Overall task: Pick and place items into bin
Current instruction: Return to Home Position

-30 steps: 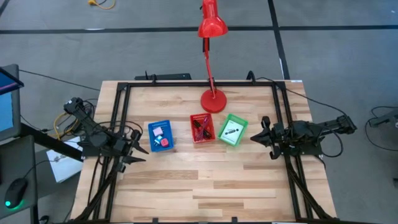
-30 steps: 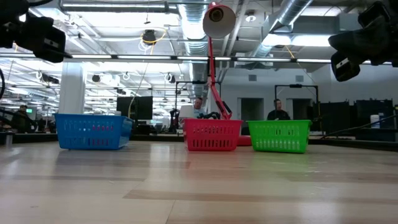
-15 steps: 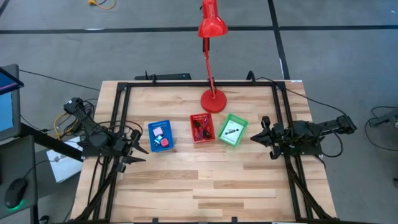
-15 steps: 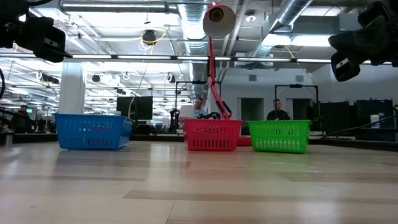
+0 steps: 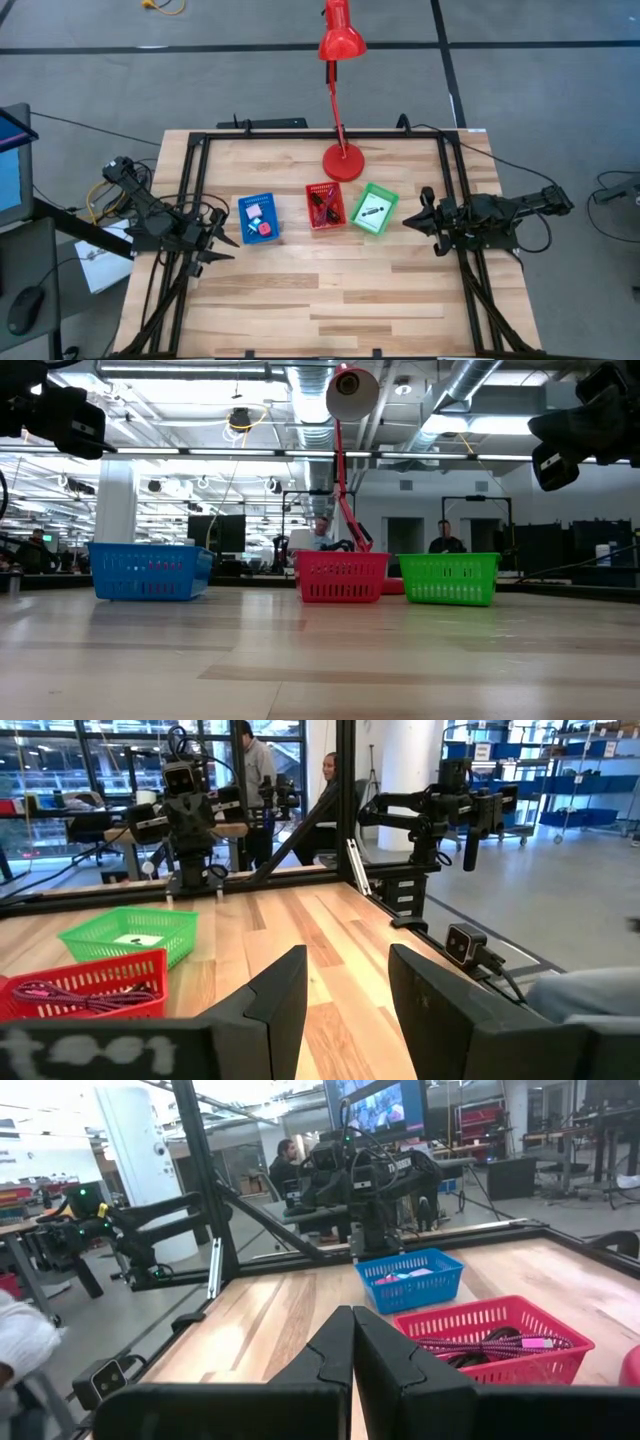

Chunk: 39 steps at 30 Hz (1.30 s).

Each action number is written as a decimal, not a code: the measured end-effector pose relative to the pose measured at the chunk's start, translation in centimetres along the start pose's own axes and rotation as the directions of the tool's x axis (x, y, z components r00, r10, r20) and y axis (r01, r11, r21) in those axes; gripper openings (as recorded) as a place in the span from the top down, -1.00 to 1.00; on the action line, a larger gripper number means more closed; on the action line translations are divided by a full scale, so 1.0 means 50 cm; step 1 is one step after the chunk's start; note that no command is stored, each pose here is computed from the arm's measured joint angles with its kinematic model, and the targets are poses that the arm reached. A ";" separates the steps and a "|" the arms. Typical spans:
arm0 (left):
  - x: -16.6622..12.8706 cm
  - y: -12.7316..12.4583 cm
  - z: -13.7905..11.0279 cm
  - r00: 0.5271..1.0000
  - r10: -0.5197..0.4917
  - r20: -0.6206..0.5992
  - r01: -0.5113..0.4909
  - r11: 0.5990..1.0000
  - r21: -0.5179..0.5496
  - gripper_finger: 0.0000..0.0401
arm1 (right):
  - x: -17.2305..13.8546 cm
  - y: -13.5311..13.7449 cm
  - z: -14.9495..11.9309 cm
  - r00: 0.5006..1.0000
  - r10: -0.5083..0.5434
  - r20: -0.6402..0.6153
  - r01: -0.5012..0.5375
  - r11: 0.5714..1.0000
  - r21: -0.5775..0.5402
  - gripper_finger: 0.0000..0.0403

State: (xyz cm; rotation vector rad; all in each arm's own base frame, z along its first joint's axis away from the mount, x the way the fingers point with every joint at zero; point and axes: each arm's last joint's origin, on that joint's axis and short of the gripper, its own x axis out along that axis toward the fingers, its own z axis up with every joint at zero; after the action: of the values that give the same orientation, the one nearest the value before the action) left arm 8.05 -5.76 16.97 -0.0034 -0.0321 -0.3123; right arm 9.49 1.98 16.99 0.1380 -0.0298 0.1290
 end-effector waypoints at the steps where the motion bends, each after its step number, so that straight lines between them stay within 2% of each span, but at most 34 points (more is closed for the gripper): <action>1: 0.000 0.000 0.000 1.000 0.000 0.000 0.000 1.000 -0.002 0.35 | 0.000 0.000 0.000 1.000 0.000 0.000 0.000 1.000 0.000 1.00; 39: 0.000 0.000 0.000 1.000 -0.001 0.000 0.001 1.000 -0.008 0.35 | 0.000 0.000 0.000 1.000 0.000 0.000 0.000 1.000 0.000 1.00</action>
State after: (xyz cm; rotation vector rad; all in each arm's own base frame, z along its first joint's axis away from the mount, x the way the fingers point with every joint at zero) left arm 8.06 -5.76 16.97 -0.0113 -0.0308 -0.3130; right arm 9.48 1.98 17.01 0.1383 -0.0301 0.1294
